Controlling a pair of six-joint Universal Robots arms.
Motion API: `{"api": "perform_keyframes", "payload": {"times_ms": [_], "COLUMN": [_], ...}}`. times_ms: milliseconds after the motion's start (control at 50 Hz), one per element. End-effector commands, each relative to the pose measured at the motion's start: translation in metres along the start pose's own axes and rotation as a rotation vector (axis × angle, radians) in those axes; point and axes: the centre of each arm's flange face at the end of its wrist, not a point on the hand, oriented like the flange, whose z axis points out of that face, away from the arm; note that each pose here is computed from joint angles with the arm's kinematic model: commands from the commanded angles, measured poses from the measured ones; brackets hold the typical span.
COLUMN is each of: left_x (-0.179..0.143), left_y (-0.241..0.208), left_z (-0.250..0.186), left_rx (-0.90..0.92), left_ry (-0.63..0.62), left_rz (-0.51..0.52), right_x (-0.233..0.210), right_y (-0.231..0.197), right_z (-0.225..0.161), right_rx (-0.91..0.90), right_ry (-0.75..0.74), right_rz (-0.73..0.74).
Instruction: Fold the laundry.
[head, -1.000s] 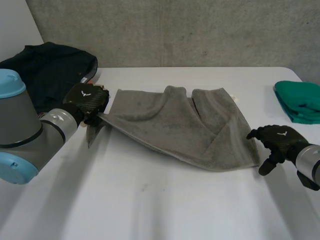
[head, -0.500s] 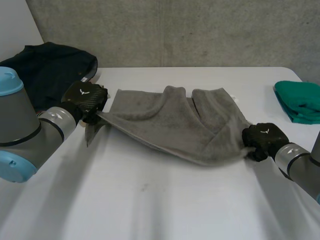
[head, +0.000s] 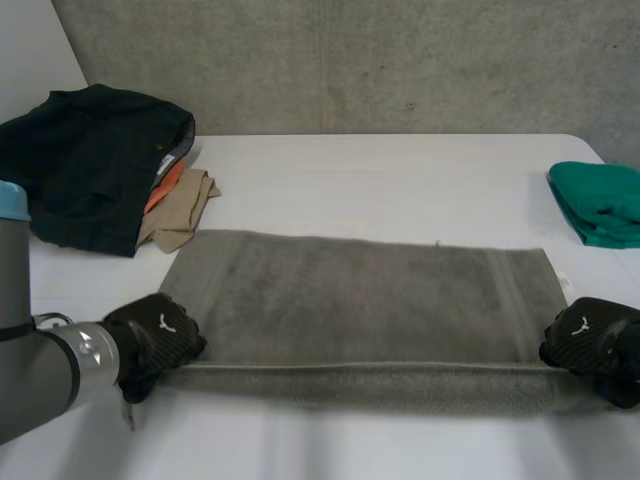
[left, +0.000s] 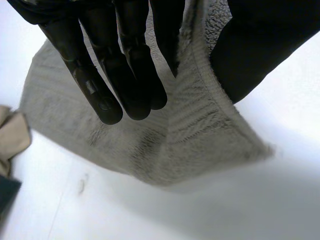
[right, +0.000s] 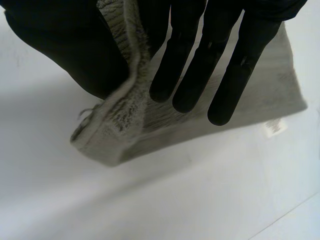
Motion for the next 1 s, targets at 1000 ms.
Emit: {"api": "perform_keyframes", "payload": {"times_ms": [1000], "left_x": [-0.125], "left_y": [-0.076], "left_z": [0.110], "left_rx": [0.638], "left_ry": [-0.497], "left_rz": [-0.354], "right_x": [0.126], "right_y": [-0.079], "right_z": [0.107], "right_rx": [0.500], "right_ry": [0.502], "right_rz": [0.475]}}
